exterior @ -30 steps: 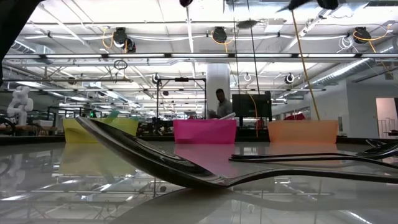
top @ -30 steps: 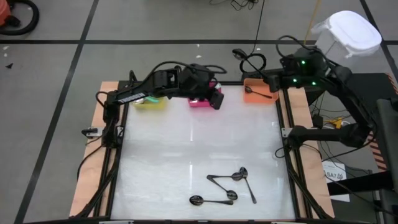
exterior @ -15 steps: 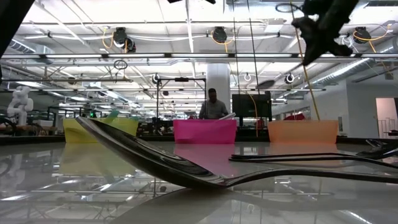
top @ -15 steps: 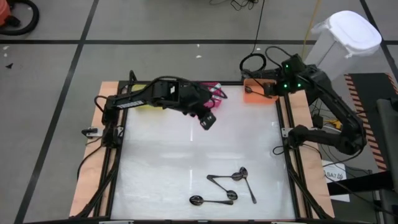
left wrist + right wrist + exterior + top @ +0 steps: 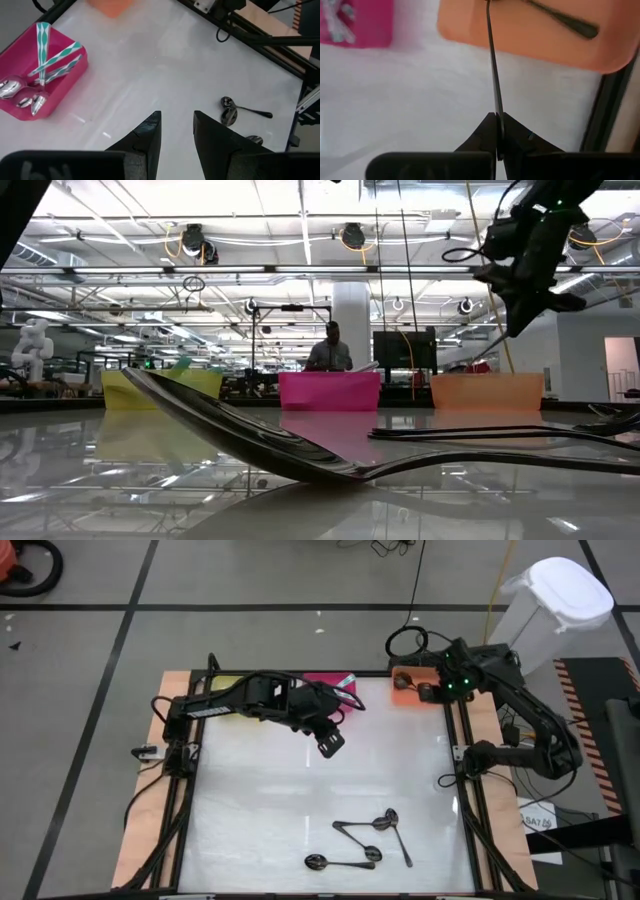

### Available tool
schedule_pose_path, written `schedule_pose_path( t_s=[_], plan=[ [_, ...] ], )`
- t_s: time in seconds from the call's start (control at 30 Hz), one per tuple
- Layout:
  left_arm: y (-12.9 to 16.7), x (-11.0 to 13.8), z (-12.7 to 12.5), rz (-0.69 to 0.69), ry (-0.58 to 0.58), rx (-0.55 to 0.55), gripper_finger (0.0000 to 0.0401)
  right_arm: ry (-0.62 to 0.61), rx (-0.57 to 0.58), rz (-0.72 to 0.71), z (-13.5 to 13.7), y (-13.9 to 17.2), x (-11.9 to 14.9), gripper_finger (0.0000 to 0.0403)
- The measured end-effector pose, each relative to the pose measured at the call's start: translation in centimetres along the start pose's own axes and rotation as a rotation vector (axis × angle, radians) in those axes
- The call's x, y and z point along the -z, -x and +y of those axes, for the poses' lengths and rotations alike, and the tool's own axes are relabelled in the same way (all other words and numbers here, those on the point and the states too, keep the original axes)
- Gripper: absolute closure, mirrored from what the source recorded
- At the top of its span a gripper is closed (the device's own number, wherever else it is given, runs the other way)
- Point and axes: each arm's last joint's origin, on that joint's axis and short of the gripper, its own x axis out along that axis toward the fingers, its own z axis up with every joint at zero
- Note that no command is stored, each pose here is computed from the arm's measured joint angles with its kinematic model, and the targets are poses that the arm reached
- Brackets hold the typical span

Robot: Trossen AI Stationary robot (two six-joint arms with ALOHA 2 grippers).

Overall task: Sort silverware by color (type)
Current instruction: Put the black spoon into the orange bin

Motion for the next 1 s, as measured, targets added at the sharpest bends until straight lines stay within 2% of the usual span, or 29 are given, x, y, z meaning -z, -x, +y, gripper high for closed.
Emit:
schedule_pose_path(
  t_s=[0.2,0.47,0.7,1.0],
  plan=[
    [0.0,0.0,0.0,-0.001,0.0,0.0,0.0288,-0.007,0.066,0.019,-0.2,-1.0,-0.7,0.04],
    [0.1,0.4,-0.7,-0.001,-0.007,0.016,0.0288,-0.012,0.071,0.022,-0.2,-1.1,-0.7,0.0393],
    [0.2,0.6,-1.2,0.0,0.001,0.023,0.0288,-0.098,0.079,-0.047,0.1,-1.3,-1.1,0.0347],
    [0.3,1.1,-2.0,0.005,-0.003,0.037,0.0288,-0.12,0.185,-0.104,0.6,-1.8,-0.9,0.0278]
  ],
)
